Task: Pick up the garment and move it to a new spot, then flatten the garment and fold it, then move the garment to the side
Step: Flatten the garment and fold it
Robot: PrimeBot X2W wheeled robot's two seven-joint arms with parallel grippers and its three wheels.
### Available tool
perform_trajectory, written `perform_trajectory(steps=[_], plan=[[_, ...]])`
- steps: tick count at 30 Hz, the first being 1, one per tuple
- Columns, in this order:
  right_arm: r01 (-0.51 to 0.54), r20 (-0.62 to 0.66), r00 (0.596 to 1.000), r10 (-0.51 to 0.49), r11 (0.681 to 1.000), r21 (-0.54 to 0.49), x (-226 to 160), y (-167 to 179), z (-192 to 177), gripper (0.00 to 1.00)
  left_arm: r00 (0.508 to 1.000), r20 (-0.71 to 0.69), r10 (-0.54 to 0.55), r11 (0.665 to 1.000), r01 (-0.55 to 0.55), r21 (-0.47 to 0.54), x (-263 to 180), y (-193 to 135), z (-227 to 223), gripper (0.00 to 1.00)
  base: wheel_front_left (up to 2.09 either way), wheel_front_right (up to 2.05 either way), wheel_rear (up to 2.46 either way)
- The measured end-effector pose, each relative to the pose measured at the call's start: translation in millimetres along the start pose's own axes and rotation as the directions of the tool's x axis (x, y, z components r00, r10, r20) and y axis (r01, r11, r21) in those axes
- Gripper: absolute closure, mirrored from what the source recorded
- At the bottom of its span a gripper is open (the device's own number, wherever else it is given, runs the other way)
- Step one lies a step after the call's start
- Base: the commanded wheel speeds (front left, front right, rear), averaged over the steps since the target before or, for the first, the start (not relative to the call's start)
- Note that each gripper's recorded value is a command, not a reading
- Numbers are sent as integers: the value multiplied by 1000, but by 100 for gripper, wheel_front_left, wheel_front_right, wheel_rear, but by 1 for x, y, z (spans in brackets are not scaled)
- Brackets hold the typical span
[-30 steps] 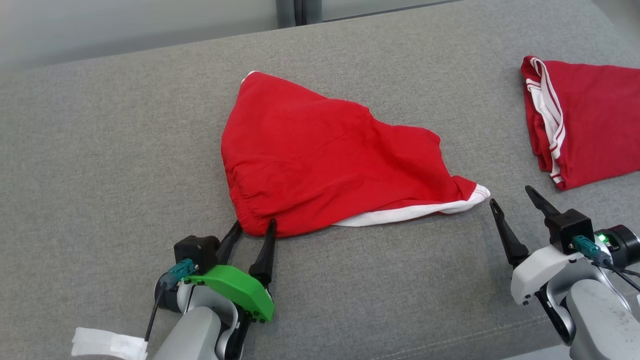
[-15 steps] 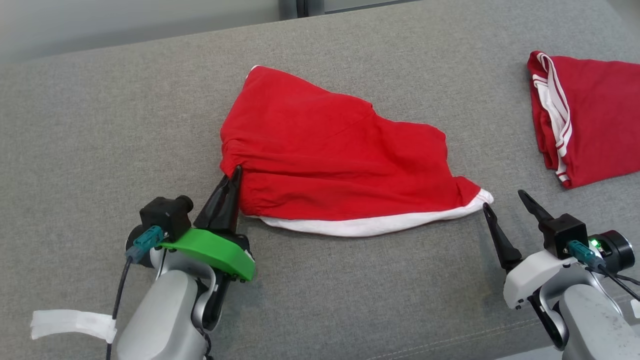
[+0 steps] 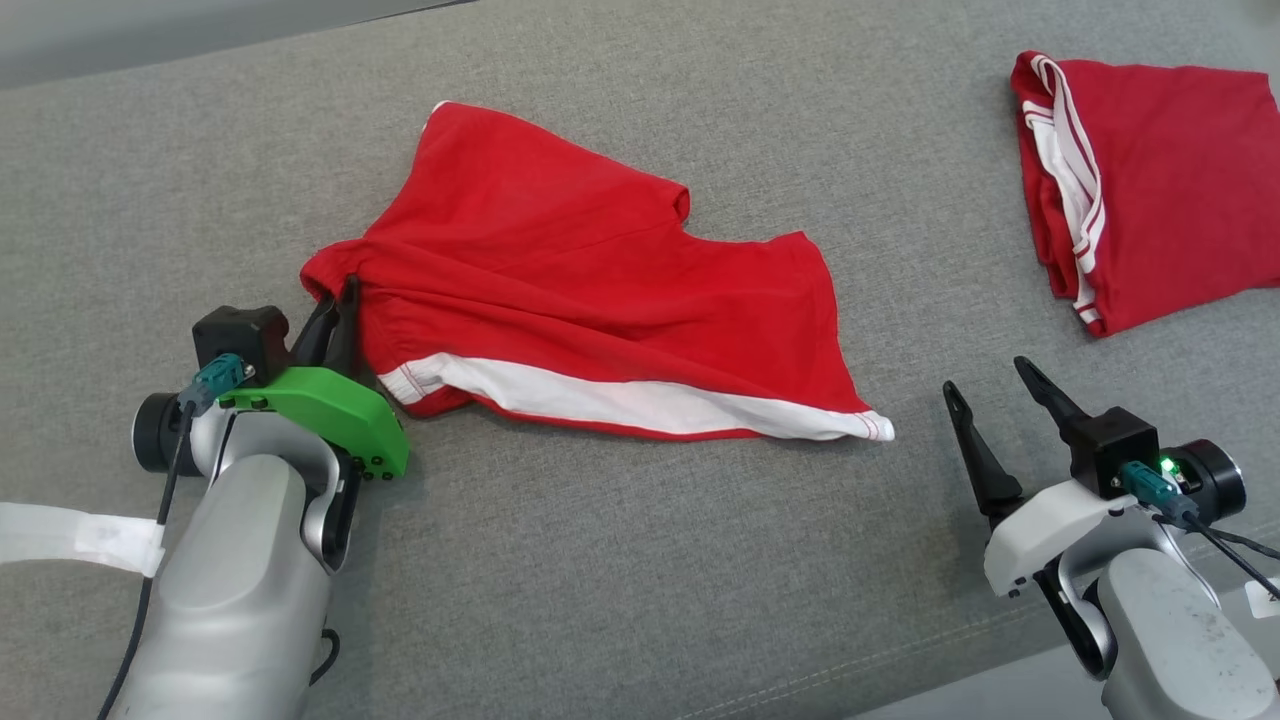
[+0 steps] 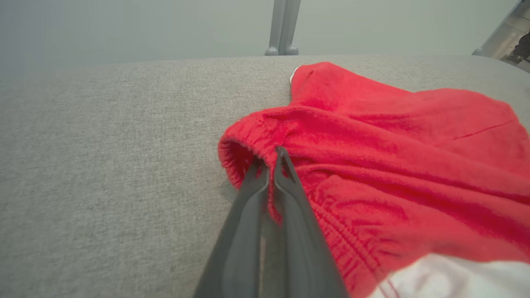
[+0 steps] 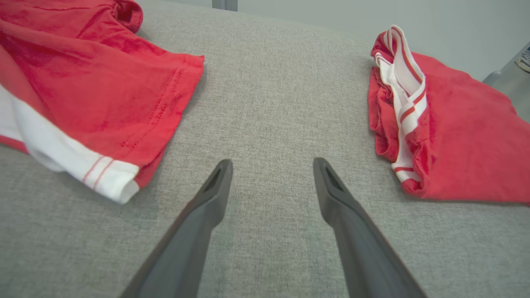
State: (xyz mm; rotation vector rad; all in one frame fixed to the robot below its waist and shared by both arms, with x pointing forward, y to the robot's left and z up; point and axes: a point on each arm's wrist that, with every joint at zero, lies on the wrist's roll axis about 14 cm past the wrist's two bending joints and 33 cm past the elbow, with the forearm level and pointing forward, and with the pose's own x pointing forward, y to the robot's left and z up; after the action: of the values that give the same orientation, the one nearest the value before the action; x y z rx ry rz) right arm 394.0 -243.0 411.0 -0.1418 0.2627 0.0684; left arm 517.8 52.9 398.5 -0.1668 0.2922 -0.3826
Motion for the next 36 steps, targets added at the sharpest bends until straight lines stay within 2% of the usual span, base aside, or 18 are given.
perform_trajectory(steps=[1,2,8,13,20,25,27,31,36], plan=[[7,-1,1000,-7,1000,2,0,-2,0,0,1000,-13,-4,1000,4,1,2,-2,-4,3,0,0,0],[15,-3,1000,-15,1000,4,-1,-4,-1,0,1000,-18,-7,1000,7,-6,4,-4,-6,0,0,0,0],[45,0,999,-45,999,18,-2,-12,-1,0,999,39,1,999,0,-48,4,-4,9,0,0,0,0],[22,11,1000,-23,999,33,-1,-1,1,0,993,117,16,994,-3,-106,-18,-6,22,0,0,0,0],[-19,44,999,17,999,41,3,15,12,0,995,87,44,977,-25,-213,-55,-12,-1,0,0,0,0],[-36,59,998,34,999,39,4,21,18,0,999,44,-16,953,28,-301,-72,-41,-20,0,0,0,0],[-34,62,998,32,999,42,3,20,19,0,999,32,-20,943,29,-331,-74,-42,-25,0,0,0,0],[-18,58,998,16,999,40,-1,13,17,0,1000,2,-8,944,8,-329,-74,-31,-32,0,0,0,0],[5,49,999,-7,999,40,-5,5,14,0,999,-1,-48,940,45,-339,-67,-43,-33,0,0,0,0]])
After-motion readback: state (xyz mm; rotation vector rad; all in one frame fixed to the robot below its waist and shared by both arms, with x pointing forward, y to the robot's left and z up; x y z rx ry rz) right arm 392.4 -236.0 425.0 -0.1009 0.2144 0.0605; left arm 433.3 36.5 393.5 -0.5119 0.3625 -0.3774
